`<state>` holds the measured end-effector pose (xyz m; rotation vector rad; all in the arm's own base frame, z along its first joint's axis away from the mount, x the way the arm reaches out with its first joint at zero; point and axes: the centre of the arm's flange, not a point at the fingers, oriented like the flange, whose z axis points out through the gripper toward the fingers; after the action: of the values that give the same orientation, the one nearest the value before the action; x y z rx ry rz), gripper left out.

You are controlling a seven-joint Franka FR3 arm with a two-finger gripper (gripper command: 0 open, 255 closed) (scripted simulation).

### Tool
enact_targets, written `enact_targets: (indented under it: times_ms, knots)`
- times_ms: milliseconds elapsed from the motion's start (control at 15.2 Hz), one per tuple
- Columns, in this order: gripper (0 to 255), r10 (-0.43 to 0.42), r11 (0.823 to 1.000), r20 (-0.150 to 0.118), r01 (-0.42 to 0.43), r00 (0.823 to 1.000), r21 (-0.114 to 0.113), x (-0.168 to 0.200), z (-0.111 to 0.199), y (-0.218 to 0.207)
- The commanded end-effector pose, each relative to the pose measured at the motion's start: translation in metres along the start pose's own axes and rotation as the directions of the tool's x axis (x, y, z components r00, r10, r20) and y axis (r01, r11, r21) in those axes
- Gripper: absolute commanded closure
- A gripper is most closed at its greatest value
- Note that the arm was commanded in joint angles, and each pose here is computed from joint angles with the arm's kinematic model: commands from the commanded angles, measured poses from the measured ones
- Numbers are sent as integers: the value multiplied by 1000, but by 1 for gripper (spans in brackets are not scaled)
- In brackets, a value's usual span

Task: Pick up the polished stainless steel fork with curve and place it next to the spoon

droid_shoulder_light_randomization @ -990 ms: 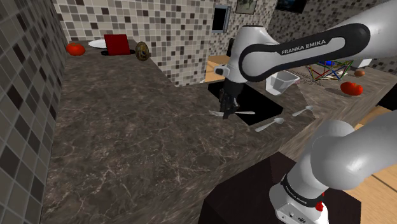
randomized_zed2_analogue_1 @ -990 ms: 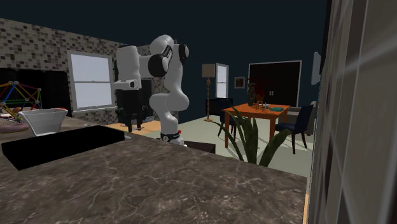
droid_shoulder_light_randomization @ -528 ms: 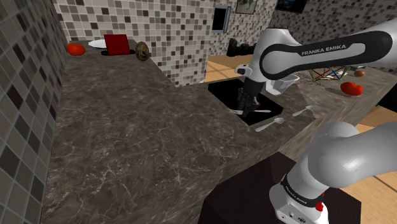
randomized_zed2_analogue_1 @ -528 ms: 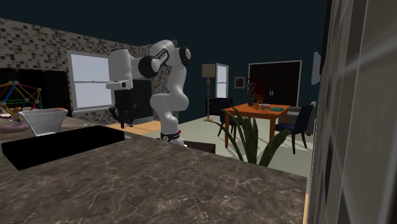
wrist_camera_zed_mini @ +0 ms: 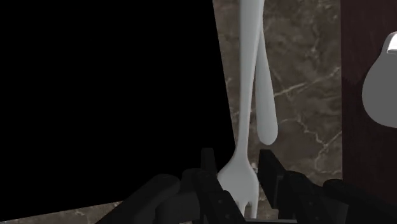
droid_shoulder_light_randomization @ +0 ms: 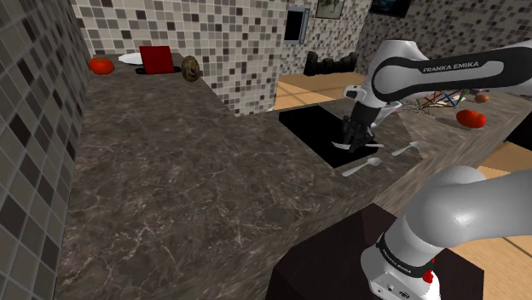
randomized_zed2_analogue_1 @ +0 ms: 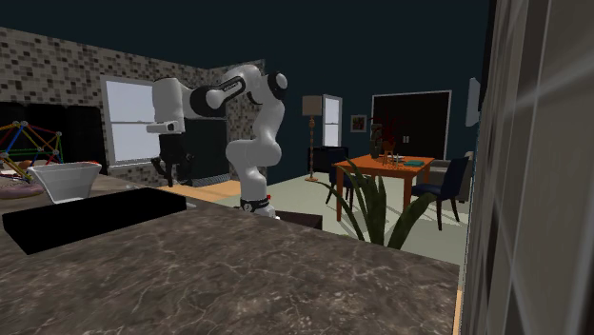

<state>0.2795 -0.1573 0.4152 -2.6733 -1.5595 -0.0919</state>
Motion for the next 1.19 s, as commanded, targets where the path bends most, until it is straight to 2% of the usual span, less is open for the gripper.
enact_targets:
  times_ms: [0, 1056, 1122]
  knots:
    - [255, -1, 1000, 0, 1, 1000, 0, -30, -4, -1]
    - [255, -1, 1000, 0, 1, 1000, 0, -246, -21, 7]
    - [255, -1, 1000, 0, 1, 1000, 0, -246, -16, 7]
